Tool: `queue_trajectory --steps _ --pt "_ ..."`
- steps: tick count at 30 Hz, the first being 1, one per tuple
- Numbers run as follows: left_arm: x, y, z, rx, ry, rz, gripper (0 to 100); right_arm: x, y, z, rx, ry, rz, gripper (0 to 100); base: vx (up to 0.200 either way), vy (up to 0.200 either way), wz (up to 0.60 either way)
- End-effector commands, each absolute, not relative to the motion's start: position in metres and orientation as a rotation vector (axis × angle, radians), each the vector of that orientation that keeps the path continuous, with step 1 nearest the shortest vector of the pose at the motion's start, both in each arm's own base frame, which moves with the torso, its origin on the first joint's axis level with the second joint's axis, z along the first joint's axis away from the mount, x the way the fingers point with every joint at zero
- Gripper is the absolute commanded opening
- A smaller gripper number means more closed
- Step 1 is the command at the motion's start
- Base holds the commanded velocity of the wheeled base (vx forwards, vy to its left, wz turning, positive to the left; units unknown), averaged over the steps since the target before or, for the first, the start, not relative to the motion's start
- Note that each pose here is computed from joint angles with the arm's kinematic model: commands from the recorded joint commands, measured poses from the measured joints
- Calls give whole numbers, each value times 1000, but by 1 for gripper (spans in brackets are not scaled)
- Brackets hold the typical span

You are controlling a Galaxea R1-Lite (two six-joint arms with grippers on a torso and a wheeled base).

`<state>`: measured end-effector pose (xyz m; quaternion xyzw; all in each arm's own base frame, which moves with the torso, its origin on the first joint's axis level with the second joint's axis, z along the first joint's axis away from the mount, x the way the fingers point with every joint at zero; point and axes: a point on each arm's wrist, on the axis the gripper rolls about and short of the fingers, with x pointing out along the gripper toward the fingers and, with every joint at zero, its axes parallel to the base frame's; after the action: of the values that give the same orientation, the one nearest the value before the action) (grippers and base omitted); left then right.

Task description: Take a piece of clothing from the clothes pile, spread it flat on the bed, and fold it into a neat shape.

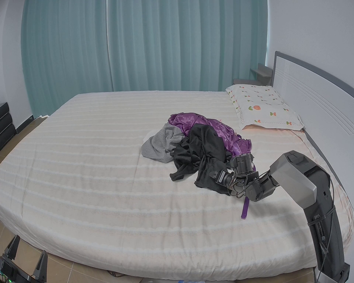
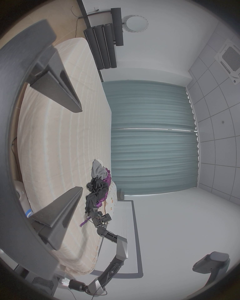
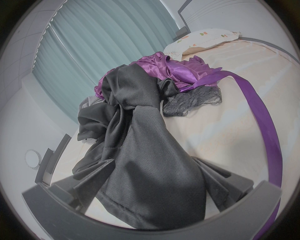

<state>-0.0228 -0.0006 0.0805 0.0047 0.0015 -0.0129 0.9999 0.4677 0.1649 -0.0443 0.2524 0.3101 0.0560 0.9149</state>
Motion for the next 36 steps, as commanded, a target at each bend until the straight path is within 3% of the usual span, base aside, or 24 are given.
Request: queue_trajectory --steps 1,12,17,26,36 --pt "-23 -1 75 9 3 -25 100 469 164 -45 522 635 112 0 0 0 0" --pt "-23 -1 75 9 3 -26 100 457 159 -19 543 624 116 0 0 0 0" --pt "-23 -1 75 8 3 -26 100 436 157 12 612 580 146 0 0 0 0" --pt "-23 -1 75 9 3 -25 100 373 150 69 735 482 241 0 0 0 0" --pt "-23 -1 75 9 3 -26 100 307 144 118 754 405 351 0 0 0 0"
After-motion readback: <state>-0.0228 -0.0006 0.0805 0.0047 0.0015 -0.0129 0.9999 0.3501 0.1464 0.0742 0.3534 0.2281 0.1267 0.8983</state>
